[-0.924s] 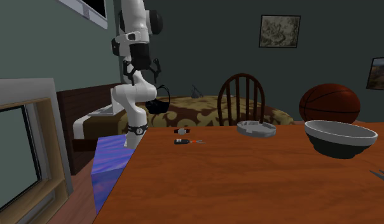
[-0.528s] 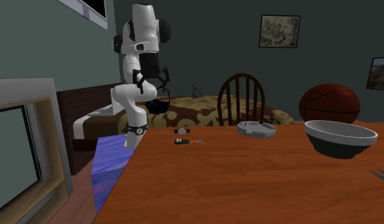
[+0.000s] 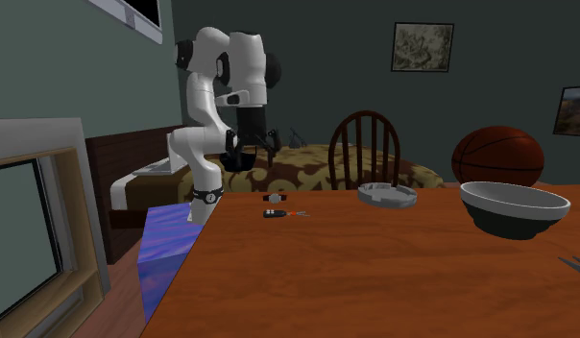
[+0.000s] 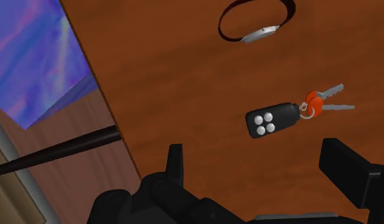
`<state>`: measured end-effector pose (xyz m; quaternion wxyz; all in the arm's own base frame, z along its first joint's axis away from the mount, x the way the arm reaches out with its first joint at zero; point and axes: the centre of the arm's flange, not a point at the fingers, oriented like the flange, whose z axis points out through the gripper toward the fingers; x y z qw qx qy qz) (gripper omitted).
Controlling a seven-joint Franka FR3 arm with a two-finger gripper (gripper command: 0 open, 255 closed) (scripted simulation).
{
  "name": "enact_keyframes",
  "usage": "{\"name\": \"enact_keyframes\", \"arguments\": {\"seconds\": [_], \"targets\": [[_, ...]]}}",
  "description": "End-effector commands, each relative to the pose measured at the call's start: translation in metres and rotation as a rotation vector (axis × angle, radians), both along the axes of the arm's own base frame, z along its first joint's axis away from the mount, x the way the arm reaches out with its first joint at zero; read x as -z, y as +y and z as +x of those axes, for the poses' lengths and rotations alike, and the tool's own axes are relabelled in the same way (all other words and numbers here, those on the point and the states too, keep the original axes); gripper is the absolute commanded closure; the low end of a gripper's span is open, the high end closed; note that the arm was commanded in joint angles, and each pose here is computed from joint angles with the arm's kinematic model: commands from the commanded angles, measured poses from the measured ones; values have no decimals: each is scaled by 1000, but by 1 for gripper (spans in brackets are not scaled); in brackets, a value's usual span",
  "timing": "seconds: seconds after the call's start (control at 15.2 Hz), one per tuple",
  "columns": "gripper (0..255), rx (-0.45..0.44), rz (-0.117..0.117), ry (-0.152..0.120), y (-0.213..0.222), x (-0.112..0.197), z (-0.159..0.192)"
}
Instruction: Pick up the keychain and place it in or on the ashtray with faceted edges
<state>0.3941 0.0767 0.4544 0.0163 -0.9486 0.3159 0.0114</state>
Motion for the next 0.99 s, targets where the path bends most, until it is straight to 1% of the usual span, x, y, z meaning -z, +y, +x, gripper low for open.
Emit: {"name": "enact_keyframes", "arguments": {"seconds": [0.0,0.33,0.4,0.92], "targets": [[0,82,-8,4,12,22,13],[0,272,-30,17,31,70,57],[0,293,-32,19,32,75,62],[0,293,-32,19,33,115,61]]}}
